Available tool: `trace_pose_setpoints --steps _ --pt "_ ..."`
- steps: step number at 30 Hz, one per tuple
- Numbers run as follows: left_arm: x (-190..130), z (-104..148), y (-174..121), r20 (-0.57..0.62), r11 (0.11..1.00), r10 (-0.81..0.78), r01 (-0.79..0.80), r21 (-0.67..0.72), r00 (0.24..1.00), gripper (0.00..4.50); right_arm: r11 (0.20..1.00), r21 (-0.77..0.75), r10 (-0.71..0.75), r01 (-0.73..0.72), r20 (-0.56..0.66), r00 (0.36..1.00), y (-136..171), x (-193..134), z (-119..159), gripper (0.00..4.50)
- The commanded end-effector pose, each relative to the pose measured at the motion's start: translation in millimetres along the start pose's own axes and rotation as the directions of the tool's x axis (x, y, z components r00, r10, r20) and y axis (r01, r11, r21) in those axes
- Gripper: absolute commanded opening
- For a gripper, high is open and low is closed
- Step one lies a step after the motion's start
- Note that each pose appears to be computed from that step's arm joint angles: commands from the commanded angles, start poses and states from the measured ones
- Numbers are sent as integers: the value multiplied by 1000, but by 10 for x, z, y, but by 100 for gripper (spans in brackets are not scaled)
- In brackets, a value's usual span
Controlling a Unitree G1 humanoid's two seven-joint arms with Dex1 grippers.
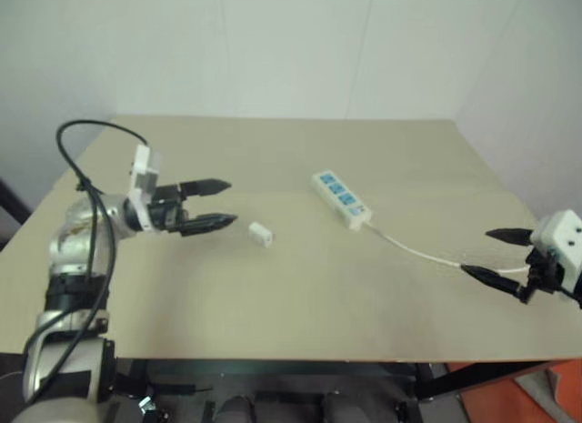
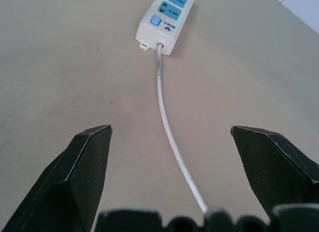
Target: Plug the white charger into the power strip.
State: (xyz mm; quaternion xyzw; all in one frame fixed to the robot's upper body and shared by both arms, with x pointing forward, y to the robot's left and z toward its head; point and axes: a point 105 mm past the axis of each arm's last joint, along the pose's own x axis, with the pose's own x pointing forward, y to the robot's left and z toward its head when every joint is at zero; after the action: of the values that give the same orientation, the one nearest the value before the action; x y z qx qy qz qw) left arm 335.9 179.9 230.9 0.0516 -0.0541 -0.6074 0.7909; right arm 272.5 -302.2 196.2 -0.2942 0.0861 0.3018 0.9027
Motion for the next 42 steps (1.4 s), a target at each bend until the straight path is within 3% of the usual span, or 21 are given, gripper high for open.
trace_pose_setpoints --steps 1,14,17,23,29,33,42 --pt "-47 140 -22 16 999 10 -10 45 1000 447 999 -52 -9 9 11 1000 -60 -37 89 450" --pt "-66 70 -20 -6 999 7 -7 39 1000 447 1000 -11 -25 26 43 999 -33 45 92 450" --pt "-82 20 -31 -32 1000 2 -1 30 999 447 999 19 -47 46 85 995 38 299 87 450" --pt "-55 -113 17 -162 998 -22 30 49 987 447 993 101 -84 69 162 983 193 1253 110 450" --pt "-15 -70 8 -144 997 -27 37 69 989 447 976 171 -169 138 181 969 60 1781 233 450" --pt "-10 -94 -29 -142 997 -28 38 70 989 447 979 143 -172 148 171 970 40 1928 246 450" --pt "-6 -139 -82 -151 997 -24 35 66 988 447 969 235 -95 81 50 994 36 2010 46 450"
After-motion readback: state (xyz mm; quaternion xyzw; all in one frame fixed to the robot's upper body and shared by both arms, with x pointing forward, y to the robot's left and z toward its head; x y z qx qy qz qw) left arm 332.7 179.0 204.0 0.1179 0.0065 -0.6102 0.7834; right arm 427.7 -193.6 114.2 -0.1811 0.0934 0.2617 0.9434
